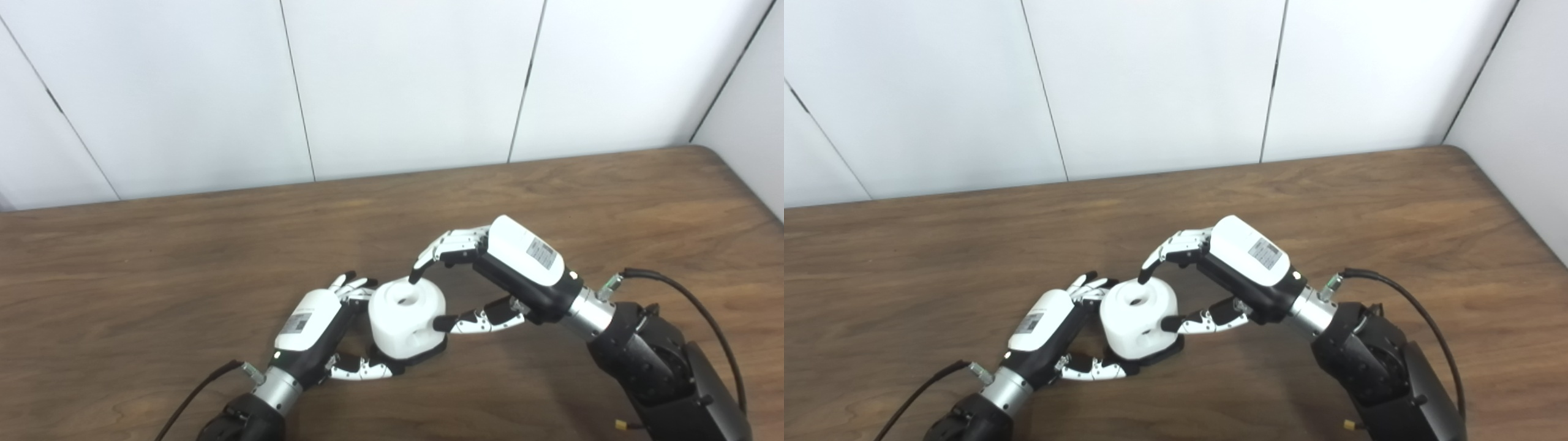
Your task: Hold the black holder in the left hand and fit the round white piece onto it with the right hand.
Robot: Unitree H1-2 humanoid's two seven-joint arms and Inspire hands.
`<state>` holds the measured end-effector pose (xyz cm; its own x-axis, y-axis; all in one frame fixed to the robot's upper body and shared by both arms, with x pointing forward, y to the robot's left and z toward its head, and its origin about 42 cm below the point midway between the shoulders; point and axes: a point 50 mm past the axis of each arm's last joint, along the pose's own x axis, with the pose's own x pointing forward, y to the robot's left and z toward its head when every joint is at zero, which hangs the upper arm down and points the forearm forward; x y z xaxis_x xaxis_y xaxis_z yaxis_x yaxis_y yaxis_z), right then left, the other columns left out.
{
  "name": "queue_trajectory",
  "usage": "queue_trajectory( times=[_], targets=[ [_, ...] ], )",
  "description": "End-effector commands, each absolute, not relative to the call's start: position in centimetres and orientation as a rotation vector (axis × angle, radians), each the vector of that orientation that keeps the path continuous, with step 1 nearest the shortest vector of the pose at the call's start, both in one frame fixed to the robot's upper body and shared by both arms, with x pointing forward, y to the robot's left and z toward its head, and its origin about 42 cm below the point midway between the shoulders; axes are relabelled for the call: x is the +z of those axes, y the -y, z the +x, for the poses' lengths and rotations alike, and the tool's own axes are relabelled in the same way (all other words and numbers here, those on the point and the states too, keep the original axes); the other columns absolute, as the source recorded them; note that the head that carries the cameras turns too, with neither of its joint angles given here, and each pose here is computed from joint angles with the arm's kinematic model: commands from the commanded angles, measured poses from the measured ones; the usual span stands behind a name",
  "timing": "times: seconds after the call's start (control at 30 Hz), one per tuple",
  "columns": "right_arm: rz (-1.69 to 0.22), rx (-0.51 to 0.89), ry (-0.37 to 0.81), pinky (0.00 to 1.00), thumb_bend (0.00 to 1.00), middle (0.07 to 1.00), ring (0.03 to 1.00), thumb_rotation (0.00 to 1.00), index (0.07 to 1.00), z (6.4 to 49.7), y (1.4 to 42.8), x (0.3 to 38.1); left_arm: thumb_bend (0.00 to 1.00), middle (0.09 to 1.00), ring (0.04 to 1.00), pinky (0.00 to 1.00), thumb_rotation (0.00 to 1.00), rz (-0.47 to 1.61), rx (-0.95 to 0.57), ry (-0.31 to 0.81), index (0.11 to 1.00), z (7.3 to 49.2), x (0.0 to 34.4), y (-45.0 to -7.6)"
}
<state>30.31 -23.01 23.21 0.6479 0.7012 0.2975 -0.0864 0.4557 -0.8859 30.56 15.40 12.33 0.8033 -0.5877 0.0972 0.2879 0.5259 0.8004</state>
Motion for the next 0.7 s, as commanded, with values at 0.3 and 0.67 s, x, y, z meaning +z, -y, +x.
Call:
queue_trajectory(
  times=[0.3,0.67],
  targets=[
    [-0.993,0.496,0.806,0.5,0.37,0.667,0.672,0.25,0.63,30.3,22.8,25.2,0.52,0.761,0.901,1.0,0.07,0.887,-0.54,0.4,0.484,30.4,13.0,-15.8],
    [-0.998,0.488,0.785,0.52,0.38,0.672,0.678,0.28,0.634,30.1,23.9,25.5,0.52,0.756,0.903,1.0,0.07,0.88,-0.536,0.4,0.484,30.6,12.9,-15.8]
  ],
)
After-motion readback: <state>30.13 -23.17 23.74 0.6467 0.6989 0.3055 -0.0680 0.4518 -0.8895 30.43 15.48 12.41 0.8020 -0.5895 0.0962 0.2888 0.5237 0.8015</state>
